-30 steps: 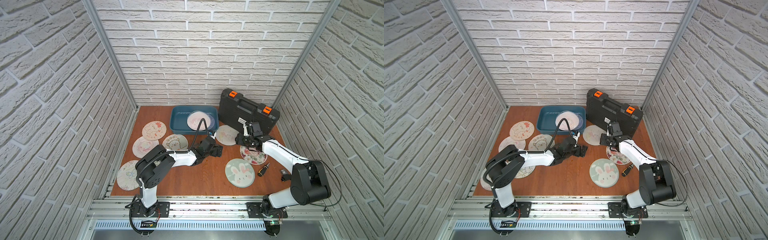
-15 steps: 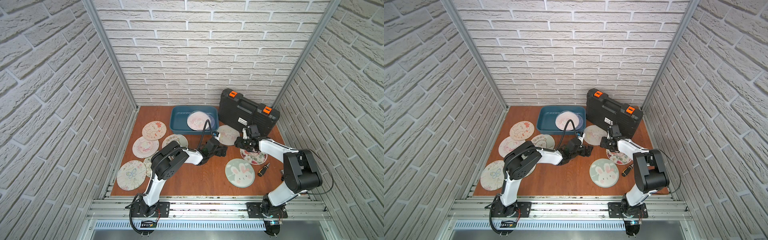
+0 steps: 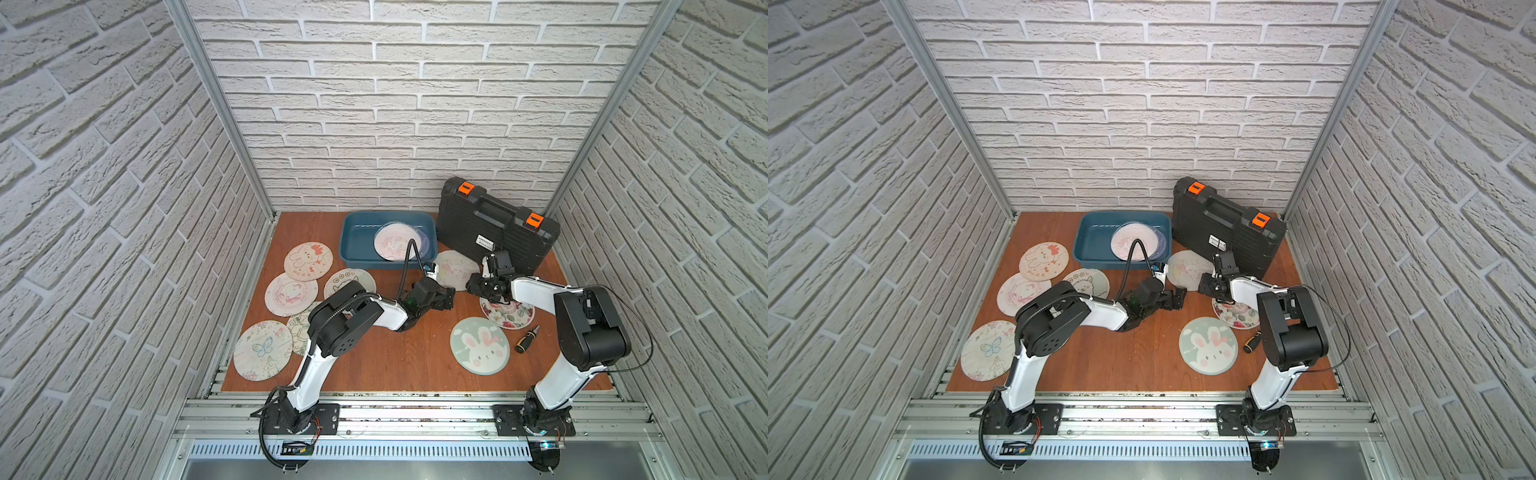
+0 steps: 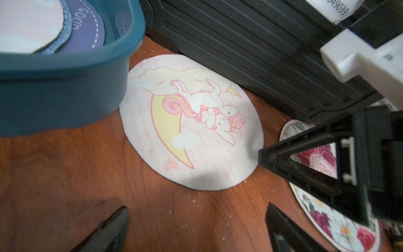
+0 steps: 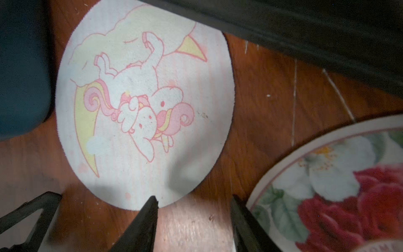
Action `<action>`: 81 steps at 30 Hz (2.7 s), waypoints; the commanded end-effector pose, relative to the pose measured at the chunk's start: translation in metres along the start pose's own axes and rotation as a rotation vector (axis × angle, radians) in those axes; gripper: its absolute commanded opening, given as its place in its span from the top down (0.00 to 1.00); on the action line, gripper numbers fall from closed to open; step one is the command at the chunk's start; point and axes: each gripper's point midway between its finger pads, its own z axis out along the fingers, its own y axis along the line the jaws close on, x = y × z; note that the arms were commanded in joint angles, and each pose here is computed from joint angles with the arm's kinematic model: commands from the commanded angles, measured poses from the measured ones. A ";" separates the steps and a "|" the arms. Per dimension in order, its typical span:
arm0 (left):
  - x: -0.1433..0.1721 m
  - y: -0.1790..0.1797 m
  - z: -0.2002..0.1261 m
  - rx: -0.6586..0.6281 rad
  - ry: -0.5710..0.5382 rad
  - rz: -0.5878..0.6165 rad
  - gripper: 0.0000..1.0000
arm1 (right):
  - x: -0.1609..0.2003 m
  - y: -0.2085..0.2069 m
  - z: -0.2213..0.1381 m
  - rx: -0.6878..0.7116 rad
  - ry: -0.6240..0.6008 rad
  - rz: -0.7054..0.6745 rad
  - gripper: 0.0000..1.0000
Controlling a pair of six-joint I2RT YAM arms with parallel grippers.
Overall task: Put the coasters into the storage box
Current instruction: Pick up the coaster from the center of the board.
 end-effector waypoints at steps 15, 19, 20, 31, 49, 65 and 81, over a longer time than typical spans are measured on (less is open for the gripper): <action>0.001 -0.013 0.027 0.033 -0.002 -0.102 0.03 | -0.001 -0.006 0.009 0.025 -0.002 0.032 0.47; -0.002 -0.017 0.031 0.048 -0.008 -0.117 0.03 | -0.001 -0.006 0.011 0.027 0.001 0.033 0.47; -0.004 -0.018 0.031 0.052 -0.011 -0.120 0.03 | -0.002 -0.006 0.011 0.028 0.000 0.033 0.47; -0.011 -0.023 0.027 0.018 0.060 -0.152 0.06 | -0.003 -0.007 0.008 0.039 -0.005 0.024 0.47; 0.011 0.004 0.035 -0.075 0.235 -0.373 0.10 | -0.007 -0.009 0.004 0.052 -0.025 0.014 0.47; -0.007 0.009 0.058 -0.076 0.058 -0.306 0.25 | -0.007 -0.010 0.005 0.063 -0.019 0.007 0.47; -0.033 -0.004 0.073 -0.072 0.015 -0.209 0.56 | -0.008 -0.010 -0.002 0.067 -0.027 -0.006 0.48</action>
